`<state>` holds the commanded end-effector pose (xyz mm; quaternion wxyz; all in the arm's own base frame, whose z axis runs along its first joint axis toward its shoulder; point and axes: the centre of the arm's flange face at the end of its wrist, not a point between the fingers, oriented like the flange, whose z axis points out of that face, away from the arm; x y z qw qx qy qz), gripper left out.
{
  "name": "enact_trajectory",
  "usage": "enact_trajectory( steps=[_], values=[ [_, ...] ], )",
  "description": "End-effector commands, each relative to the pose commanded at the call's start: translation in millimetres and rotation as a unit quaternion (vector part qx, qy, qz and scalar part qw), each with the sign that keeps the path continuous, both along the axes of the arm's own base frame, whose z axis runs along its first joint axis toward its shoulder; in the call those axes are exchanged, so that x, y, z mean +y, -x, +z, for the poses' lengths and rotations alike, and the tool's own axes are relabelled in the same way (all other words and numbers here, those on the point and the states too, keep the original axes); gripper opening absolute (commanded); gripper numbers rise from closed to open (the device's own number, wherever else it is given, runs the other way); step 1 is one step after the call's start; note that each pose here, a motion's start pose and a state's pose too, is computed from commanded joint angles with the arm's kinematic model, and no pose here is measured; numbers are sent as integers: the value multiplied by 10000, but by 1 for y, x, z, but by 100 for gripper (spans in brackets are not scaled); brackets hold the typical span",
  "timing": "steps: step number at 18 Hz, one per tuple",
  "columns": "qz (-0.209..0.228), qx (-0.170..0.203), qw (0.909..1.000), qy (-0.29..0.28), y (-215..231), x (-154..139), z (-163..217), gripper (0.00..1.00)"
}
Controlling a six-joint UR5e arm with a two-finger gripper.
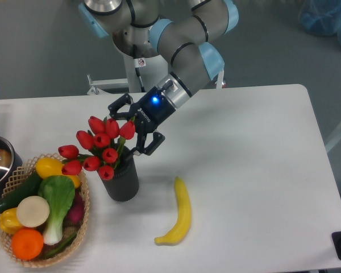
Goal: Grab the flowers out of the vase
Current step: 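Close the gripper around the red tulip stems, then lift the tulips straight up out of the black vase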
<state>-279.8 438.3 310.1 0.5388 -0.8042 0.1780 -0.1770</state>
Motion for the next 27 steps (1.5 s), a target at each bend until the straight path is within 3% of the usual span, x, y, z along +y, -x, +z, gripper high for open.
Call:
enact_trajectory(
  steps=[3,5,7,20,27],
  values=[
    [-8,73,10000,36,1,0,-1,32],
    [-25,161,9999,55,2,0,-2,13],
    [-21,218,9997,75,2,-1,-1,2],
    [208,187,9995,-144,8,-11,35,0],
    [514,-207,9963,-659,11,-31,82,0]
  ],
)
